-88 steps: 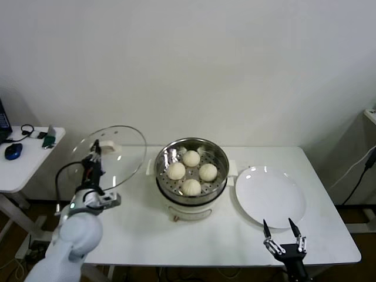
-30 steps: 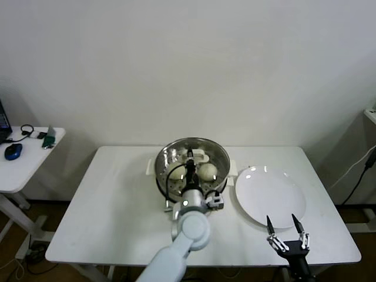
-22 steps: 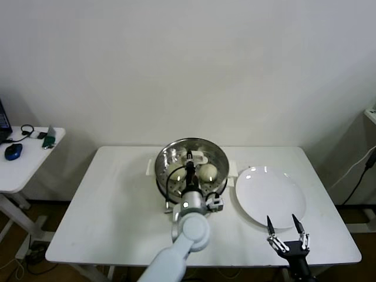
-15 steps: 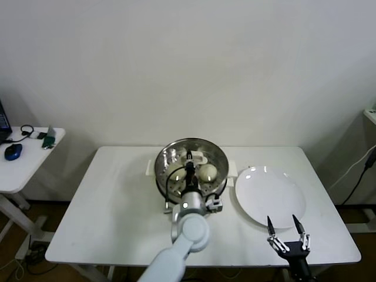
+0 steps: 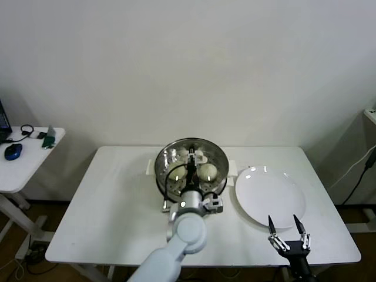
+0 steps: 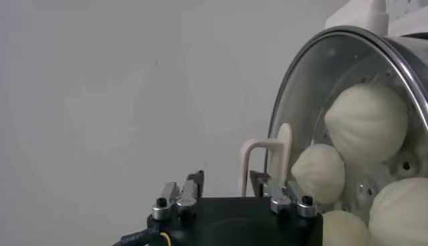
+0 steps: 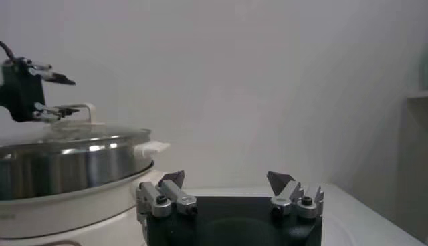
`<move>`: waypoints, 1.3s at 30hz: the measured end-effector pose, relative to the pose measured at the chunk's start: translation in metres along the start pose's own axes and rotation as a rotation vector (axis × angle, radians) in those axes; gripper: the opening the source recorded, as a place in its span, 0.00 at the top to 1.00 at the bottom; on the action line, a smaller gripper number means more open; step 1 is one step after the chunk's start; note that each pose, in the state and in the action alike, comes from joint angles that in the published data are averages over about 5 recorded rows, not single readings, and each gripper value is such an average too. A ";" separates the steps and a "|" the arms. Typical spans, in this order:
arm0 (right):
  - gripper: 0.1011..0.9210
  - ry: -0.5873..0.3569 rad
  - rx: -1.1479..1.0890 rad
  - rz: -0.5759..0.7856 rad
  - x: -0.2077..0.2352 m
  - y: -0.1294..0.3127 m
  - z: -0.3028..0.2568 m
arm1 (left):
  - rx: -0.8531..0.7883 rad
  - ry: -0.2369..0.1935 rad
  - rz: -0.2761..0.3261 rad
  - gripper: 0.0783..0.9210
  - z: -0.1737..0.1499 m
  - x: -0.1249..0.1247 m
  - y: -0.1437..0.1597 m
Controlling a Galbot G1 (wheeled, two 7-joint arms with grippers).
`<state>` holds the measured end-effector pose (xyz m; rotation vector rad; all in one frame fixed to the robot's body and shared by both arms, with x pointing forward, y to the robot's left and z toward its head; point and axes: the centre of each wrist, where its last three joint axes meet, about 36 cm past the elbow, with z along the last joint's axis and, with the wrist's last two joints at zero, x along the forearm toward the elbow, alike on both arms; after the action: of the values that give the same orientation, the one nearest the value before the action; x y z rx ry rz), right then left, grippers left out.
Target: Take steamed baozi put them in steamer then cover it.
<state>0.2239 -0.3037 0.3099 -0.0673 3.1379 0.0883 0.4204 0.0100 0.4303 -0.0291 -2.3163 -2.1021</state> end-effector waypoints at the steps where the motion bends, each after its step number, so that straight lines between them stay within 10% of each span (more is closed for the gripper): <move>1: 0.12 0.003 0.001 0.000 0.000 0.000 0.000 | 0.007 -0.004 0.004 0.44 0.003 0.001 0.002; 14: 0.12 0.010 -0.001 0.014 -0.011 0.002 -0.009 | 0.133 -0.007 0.033 0.12 0.061 0.029 0.022; 28: 0.12 0.008 0.012 0.031 -0.017 0.004 -0.011 | 0.739 0.233 0.066 0.12 0.204 0.045 0.054; 39: 0.12 0.015 0.021 0.038 -0.020 0.002 0.004 | 1.220 0.105 0.092 0.12 0.281 0.090 -0.001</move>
<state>0.2437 -0.3010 0.3064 -0.0088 3.1546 0.0554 0.3313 0.2899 0.4043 -0.0072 -2.9649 -0.3761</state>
